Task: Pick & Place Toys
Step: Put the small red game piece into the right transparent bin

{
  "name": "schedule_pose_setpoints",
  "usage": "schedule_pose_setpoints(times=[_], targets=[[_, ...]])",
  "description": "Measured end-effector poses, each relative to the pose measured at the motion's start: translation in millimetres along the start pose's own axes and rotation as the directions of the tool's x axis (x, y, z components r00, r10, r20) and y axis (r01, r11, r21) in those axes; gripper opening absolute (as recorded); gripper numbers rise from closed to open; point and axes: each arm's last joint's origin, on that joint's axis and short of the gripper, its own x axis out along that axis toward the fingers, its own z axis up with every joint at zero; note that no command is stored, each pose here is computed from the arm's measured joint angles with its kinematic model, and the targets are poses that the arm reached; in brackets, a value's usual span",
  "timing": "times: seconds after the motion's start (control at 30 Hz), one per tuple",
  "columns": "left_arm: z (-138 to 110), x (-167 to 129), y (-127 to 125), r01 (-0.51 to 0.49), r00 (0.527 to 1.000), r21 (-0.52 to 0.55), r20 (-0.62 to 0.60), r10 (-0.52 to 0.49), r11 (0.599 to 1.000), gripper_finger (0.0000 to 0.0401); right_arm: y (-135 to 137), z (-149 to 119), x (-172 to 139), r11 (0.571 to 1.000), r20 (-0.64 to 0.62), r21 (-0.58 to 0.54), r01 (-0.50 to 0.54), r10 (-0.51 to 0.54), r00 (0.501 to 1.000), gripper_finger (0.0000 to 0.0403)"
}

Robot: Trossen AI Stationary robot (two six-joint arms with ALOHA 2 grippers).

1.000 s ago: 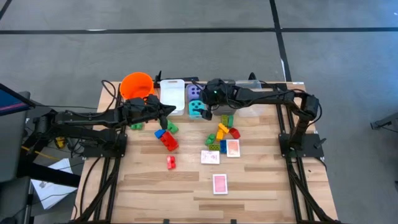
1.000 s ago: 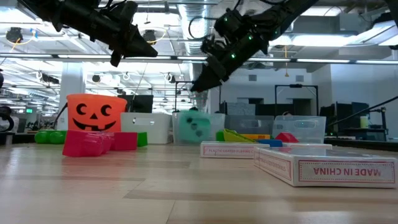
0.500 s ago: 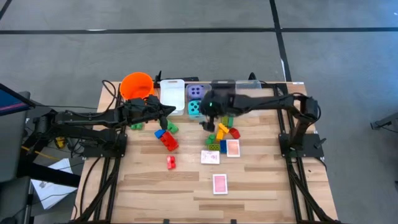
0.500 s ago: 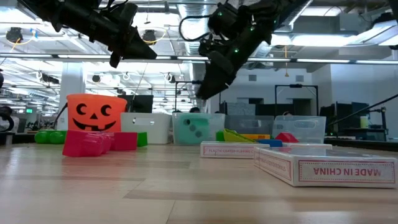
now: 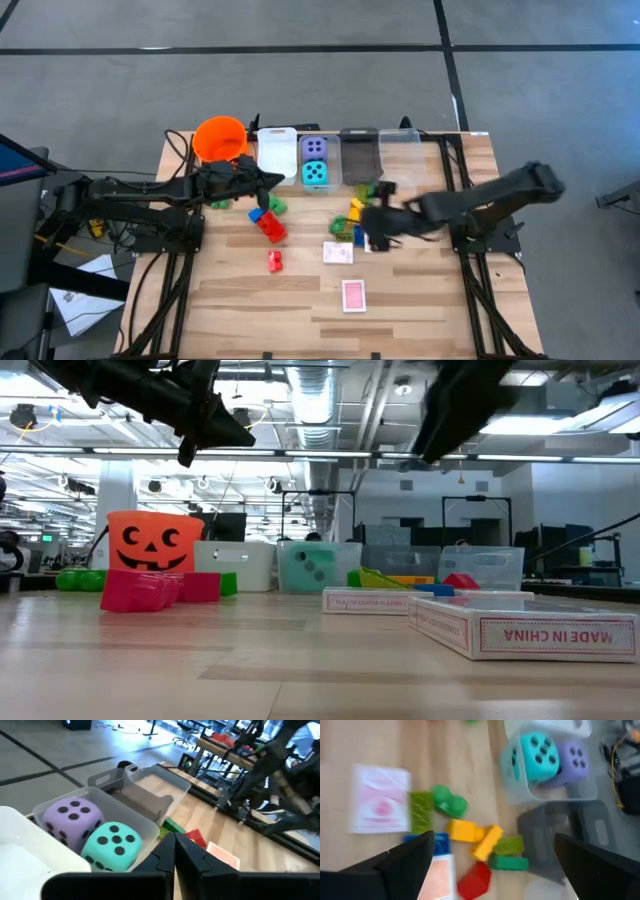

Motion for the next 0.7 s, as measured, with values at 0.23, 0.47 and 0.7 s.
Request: schedule_pose_setpoints(times=[0.23,0.47,0.7], targets=[[5,0,-4,0.030,0.998,-0.004,0.056,-0.030,1.000,0.0000,12,-66,-51,0.970,0.371,0.242,0.004,-0.096,0.924,0.0400],[15,-1,-6,0.034,0.986,0.075,0.162,-0.046,0.997,0.0000,26,-139,-10,0.910,0.614,0.394,-0.132,-0.153,0.774,0.0400],[19,-2,-7,0.020,0.978,0.170,0.200,-0.055,0.985,0.0000,22,-183,28,0.853,0.594,0.507,-0.122,-0.243,0.767,0.0400]])
